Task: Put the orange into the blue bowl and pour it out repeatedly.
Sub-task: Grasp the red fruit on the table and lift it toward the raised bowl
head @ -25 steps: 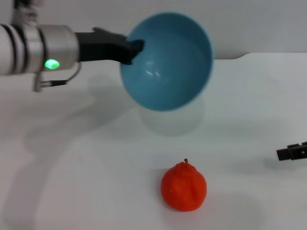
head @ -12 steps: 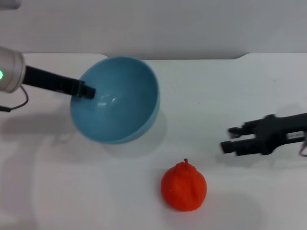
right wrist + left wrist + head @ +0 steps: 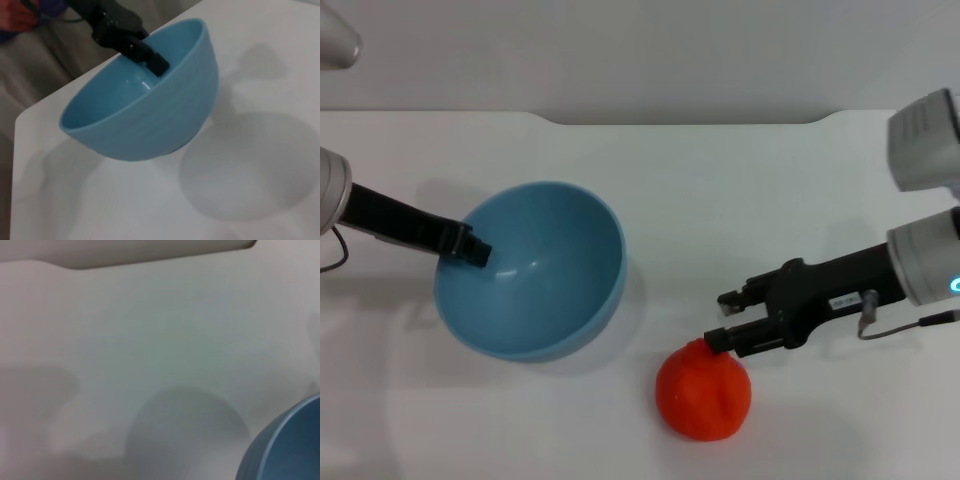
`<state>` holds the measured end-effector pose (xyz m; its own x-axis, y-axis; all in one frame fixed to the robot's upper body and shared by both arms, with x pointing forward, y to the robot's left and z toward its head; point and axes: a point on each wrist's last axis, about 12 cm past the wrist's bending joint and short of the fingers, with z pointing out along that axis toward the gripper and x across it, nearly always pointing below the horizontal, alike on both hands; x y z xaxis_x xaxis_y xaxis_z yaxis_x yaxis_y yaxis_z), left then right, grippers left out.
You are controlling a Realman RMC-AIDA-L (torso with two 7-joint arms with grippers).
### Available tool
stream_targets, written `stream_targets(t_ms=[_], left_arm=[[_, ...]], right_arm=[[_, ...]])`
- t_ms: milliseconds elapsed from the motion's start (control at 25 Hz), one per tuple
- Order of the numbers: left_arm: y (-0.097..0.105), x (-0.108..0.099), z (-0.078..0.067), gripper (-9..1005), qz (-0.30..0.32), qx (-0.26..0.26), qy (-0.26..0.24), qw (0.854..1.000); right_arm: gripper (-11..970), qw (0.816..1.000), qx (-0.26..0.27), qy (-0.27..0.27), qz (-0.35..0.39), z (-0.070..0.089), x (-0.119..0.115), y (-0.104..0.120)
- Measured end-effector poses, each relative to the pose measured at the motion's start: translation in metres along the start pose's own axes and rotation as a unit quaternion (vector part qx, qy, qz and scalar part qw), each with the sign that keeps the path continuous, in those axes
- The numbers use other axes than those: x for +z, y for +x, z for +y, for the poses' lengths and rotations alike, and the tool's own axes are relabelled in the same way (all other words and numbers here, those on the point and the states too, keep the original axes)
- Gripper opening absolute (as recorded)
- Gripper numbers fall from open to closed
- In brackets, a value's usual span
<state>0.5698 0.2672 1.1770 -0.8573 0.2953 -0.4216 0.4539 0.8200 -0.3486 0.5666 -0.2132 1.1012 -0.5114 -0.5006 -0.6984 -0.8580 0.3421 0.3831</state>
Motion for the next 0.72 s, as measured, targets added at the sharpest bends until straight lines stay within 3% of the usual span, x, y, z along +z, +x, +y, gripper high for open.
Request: stream_targets(t_ms=[720], left_arm=[[-0.003,0.002,-0.004,-2,0.004,0.008,-0.001,1.0]], right_arm=[[612,0.999,0.049,-0.016,0.017,0.002,0.04,0.018]])
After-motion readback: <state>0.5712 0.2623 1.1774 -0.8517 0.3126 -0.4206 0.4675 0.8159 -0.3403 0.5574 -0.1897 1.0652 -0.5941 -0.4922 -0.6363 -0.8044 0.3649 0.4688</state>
